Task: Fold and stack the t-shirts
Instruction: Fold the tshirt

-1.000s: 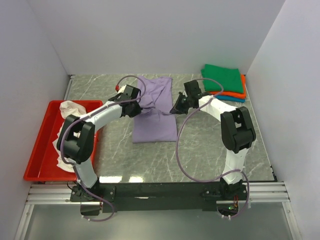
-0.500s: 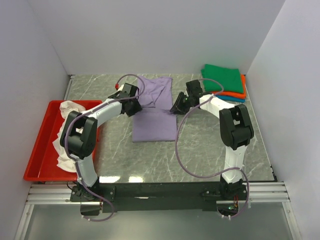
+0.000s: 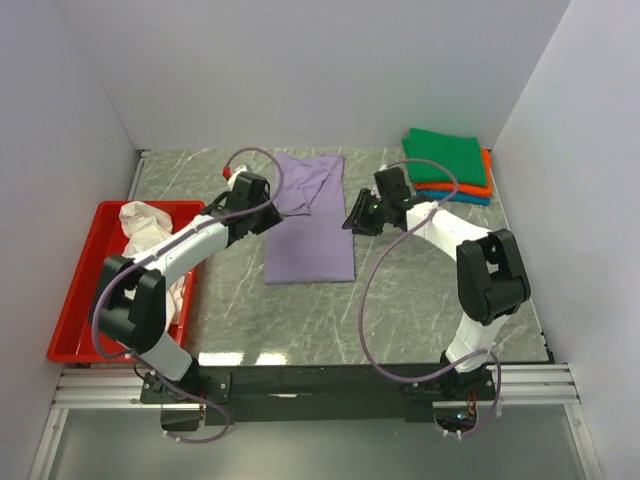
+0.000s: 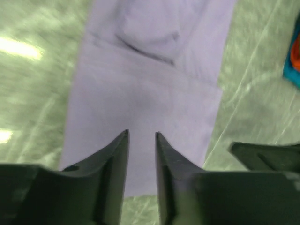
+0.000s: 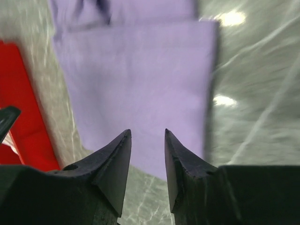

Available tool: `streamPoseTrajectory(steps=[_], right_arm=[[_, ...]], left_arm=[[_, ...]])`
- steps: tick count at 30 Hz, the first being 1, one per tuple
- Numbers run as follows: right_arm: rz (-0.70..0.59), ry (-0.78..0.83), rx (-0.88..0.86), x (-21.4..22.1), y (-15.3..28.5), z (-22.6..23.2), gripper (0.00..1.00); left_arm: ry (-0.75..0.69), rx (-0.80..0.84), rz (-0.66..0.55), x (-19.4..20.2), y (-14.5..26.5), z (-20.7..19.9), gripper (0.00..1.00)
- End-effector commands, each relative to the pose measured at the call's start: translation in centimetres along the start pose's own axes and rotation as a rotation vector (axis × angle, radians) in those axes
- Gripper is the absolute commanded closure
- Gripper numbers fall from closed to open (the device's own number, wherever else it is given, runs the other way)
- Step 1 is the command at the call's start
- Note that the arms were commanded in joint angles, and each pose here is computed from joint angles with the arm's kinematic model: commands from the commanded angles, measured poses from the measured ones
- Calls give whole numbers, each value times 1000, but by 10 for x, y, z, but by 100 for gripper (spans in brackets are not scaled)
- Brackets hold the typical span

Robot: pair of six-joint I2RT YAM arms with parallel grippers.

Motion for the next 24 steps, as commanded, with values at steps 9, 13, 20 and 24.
streamPoseTrajectory(steps=[9, 13, 20, 24], right_arm=[[85, 108, 77, 68, -33, 1, 61], [111, 103, 126, 82, -39, -15, 62], [167, 81, 196, 114, -34, -46, 64], [210, 60, 212, 136, -23, -66, 65]], left_arm=[[9, 84, 179, 82, -23, 10, 82], [-4, 45, 216, 105, -29, 23, 89], [-35, -17, 262, 138, -24, 39, 96], [-41, -22, 286, 160, -7, 45, 96]])
Point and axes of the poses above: each gripper's point midway between its finger pads, its own y axis back along the fingers, its own z axis along the line the jaws close on, x = y × z, the point moved 10 cm from there along y, back along the fingers
